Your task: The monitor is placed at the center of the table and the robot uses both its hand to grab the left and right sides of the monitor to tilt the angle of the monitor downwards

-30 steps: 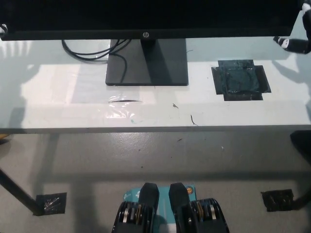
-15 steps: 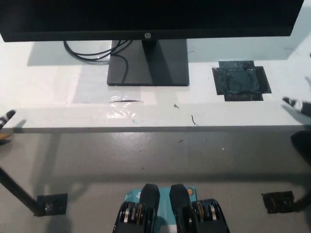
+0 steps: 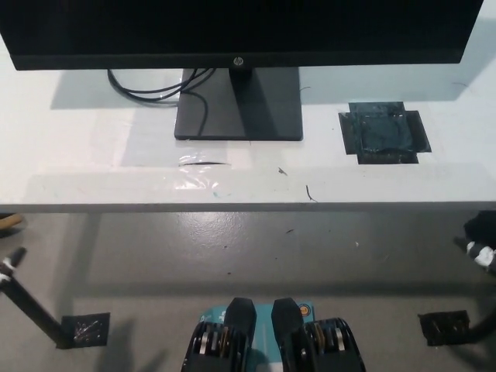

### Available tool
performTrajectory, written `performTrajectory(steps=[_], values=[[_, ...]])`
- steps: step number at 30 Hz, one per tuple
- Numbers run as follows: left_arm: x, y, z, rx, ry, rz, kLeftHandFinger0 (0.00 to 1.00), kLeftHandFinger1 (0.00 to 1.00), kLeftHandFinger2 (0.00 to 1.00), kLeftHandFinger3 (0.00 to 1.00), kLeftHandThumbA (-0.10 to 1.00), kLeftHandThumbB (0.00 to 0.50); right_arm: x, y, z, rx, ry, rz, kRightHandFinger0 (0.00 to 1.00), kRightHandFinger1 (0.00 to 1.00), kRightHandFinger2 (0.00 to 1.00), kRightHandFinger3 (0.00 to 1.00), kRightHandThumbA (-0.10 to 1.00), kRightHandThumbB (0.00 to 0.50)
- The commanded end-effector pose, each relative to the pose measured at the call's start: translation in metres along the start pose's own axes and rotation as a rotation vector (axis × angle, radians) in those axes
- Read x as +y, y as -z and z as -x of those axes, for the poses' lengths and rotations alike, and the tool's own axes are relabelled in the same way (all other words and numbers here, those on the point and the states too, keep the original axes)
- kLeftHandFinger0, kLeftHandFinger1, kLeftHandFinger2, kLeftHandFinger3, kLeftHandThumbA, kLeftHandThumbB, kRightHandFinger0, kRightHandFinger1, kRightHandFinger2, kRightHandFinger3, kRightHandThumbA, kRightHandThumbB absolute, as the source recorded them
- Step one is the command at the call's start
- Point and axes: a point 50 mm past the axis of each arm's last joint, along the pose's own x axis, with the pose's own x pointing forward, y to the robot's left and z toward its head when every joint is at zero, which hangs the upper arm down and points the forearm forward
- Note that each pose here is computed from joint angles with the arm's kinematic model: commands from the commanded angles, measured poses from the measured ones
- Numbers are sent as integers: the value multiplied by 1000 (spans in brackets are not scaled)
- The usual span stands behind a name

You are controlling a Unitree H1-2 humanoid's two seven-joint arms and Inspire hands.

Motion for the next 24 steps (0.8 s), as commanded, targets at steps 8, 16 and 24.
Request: performTrajectory(steps=[8,16,24], values=[[-58,-158,63,-670,35,487,1000,1000,1000,1000,1000,342,39,-166,53,-520,222,-510,1000,1000,1000,1000,951,284],[-108,-117,46,-472,37,478,1000,1000,1000,1000,1000,310,116,-113,53,-227,93,-508,1000,1000,1000,1000,1000,365],[-129,-104,49,-412,69,454,1000,1000,1000,1000,1000,292,151,-103,58,-166,60,-488,1000,1000,1000,1000,991,356]])
